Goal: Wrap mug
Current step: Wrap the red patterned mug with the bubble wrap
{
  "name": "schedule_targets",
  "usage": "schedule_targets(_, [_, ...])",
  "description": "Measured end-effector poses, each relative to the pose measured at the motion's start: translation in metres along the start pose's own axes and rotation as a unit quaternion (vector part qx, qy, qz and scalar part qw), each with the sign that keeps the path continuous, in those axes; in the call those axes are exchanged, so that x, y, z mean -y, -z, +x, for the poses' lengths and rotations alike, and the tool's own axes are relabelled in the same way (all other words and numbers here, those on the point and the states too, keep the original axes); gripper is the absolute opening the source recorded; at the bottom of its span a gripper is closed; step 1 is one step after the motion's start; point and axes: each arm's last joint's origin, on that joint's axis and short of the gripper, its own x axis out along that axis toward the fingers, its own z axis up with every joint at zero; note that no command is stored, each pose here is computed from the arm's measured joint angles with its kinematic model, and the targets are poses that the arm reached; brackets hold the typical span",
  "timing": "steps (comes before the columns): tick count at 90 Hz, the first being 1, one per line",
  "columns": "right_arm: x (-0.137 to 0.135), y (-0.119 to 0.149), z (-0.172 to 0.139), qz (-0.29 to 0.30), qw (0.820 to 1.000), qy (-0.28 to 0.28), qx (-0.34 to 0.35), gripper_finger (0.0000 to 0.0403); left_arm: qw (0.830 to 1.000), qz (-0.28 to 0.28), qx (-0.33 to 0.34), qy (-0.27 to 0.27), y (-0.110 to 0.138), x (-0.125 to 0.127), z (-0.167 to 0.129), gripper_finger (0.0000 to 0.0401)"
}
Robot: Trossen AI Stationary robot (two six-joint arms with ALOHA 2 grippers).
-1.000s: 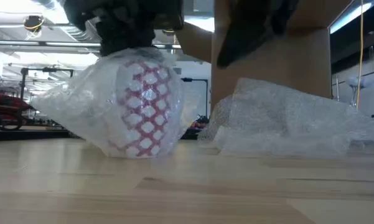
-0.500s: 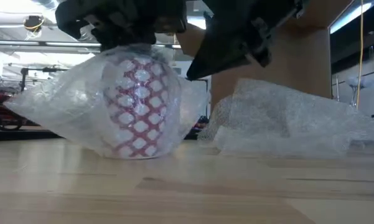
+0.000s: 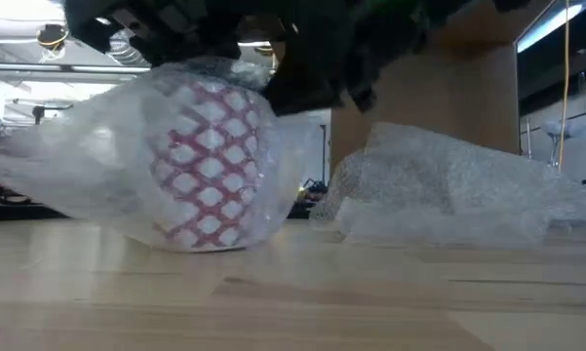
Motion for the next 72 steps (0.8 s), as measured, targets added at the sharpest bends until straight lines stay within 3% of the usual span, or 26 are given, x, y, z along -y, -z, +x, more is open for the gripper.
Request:
schedule_targets(14, [-0.003, 0.002, 0.003, -0.001, 0.999, -0.052, -0.016, 0.0001, 1.0, 0.003, -0.002, 0.002, 0.0, 0.0, 0.0, 0.0001])
schedule_targets(38, [-0.002, 0.001, 0.004, -0.029, 0.997, -0.072, -0.018, 0.0001, 1.0, 0.007, -0.006, -0.002, 0.0, 0.0, -0.002, 0.0001])
schedule_targets(62, [-0.004, 0.001, 0.003, -0.033, 0.995, -0.09, -0.026, 0.0001, 0.996, 0.026, -0.057, -0.058, -0.008, 0.0, -0.035, 0.0001])
schedule_targets(72, [-0.004, 0.002, 0.003, -0.034, 0.995, -0.089, -0.027, 0.0001, 0.996, 0.026, -0.046, -0.071, -0.011, 0.0, -0.051, 0.0001])
